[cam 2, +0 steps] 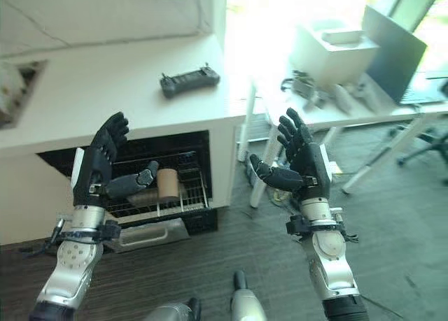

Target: Place the dishes in the dishwasher.

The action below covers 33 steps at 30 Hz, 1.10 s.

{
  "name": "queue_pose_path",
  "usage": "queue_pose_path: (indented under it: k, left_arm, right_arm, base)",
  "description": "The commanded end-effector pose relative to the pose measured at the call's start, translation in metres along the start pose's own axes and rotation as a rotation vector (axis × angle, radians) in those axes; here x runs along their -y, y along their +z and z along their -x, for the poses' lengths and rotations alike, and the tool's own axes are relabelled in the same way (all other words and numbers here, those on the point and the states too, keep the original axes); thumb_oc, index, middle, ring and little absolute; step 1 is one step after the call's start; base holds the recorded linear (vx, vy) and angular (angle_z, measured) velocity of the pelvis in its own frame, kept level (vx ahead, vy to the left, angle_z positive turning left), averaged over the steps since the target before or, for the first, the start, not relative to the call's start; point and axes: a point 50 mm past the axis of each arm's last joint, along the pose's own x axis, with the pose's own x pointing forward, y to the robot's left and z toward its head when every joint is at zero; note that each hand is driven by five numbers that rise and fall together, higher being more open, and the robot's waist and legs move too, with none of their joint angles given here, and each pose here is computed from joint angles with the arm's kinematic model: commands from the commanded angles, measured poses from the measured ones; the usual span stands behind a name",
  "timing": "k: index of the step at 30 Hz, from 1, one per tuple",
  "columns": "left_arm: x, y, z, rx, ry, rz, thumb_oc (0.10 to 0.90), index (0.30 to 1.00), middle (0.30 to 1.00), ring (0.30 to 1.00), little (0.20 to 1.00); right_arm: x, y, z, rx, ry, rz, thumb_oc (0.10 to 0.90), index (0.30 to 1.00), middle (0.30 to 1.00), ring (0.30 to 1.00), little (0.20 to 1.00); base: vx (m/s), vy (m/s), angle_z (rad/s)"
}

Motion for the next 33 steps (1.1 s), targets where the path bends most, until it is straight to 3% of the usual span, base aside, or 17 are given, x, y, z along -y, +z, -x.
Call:
queue_pose_path:
  k: [1,23,24,28,29,33]
  left_arm:
    - [-0.014,0.052,-0.020,0.332,0.097,-0.030,0.800,0.900,0.900,0.900,0.900]
    - [-0.007,0.044,-0.015,0.284,0.117,-0.049,0.800,0.900,0.900,0.900,0.900]
    - [0.033,0.013,-0.028,0.013,-0.181,0.317,0.800,0.900,0.900,0.900,0.900]
    - [0.034,0.007,-0.027,-0.024,-0.166,0.326,0.800,0.900,0.900,0.900,0.900]
    - [0.032,0.004,-0.027,-0.031,-0.145,0.332,0.800,0.900,0.900,0.900,0.900]
    - [0.030,0.006,-0.020,-0.009,-0.150,0.311,0.800,0.900,0.900,0.900,0.900]
  right_arm:
    - [-0.005,0.049,-0.021,0.291,0.080,-0.017,0.800,0.900,0.900,0.900,0.900]
    - [0.002,0.040,-0.009,0.241,0.053,-0.016,0.800,0.900,0.900,0.900,0.900]
    - [-0.009,0.010,-0.028,0.027,0.066,-0.045,0.800,0.900,0.900,0.900,0.900]
    - [-0.012,0.004,-0.023,0.016,0.064,-0.079,0.800,0.900,0.900,0.900,0.900]
    - [-0.011,0.003,-0.020,0.021,0.033,0.008,0.800,0.900,0.900,0.900,0.900]
    - [-0.012,0.002,-0.013,0.056,-0.044,0.050,0.800,0.900,0.900,0.900,0.900]
  base:
    - [-0.03,-0.143,-0.42]
    - [0.02,-0.024,0.03]
    - [0.00,0.007,0.30]
    - [0.20,-0.032,0.09]
    - [0.24,-0.002,0.04]
    - [0.23,0.390,-0.10]
